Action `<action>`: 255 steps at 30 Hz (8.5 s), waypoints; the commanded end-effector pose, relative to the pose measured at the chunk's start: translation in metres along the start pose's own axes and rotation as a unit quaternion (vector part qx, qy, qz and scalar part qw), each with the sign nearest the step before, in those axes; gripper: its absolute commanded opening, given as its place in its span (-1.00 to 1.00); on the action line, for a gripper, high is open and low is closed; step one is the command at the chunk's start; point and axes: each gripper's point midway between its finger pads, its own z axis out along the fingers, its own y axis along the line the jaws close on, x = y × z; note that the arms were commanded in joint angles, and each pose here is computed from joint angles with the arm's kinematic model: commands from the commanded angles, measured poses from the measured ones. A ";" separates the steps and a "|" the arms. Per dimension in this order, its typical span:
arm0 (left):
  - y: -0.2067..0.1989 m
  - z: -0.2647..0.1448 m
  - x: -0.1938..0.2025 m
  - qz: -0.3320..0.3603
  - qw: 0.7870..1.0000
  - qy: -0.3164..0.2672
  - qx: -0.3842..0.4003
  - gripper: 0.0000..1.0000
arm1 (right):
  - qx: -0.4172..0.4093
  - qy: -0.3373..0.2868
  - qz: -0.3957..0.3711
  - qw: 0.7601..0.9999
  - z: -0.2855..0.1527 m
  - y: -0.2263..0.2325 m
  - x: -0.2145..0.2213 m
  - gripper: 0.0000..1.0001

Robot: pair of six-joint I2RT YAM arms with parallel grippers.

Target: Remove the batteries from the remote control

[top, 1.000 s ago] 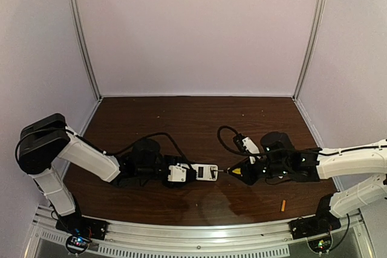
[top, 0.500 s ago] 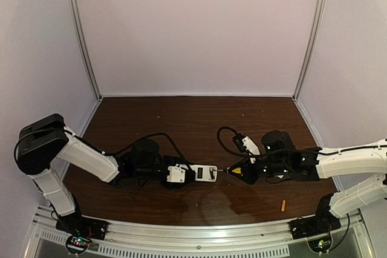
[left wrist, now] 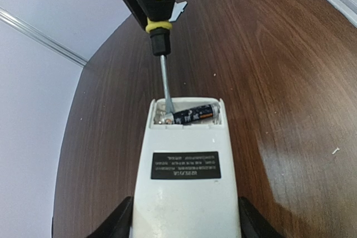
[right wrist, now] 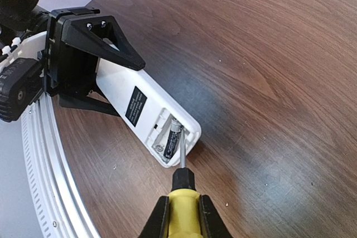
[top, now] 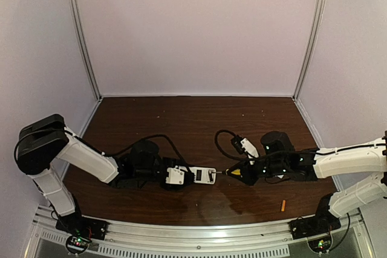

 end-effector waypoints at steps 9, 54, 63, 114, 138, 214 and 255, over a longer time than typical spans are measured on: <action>0.010 -0.007 -0.034 0.026 0.997 -0.067 -0.013 -1.00 | -0.031 -0.005 -0.042 0.999 0.008 0.007 0.002 -1.00; 0.031 0.012 -0.004 -0.031 0.999 0.007 -0.027 -1.00 | 0.002 0.006 -0.041 0.999 0.011 0.006 0.006 -1.00; 0.035 0.015 0.005 -0.043 0.998 0.020 -0.031 -1.00 | 0.003 0.002 -0.030 1.000 0.005 0.007 0.005 -1.00; 0.076 -0.042 0.071 -0.451 0.823 0.135 -0.318 -1.00 | 0.261 -0.188 0.139 0.937 -0.041 -0.091 -0.009 -1.00; 0.036 -0.067 0.109 -0.534 0.727 0.173 -0.396 -1.00 | 0.308 -0.188 0.127 0.924 -0.027 -0.102 0.007 -1.00; 0.050 -0.177 0.050 -0.493 0.746 0.223 -0.387 0.95 | 0.283 -0.181 0.067 0.939 -0.087 -0.060 -0.057 0.41; 0.248 -0.260 0.043 -0.465 0.732 0.215 -0.449 0.95 | 0.305 -0.198 0.116 0.924 -0.180 -0.074 -0.191 0.99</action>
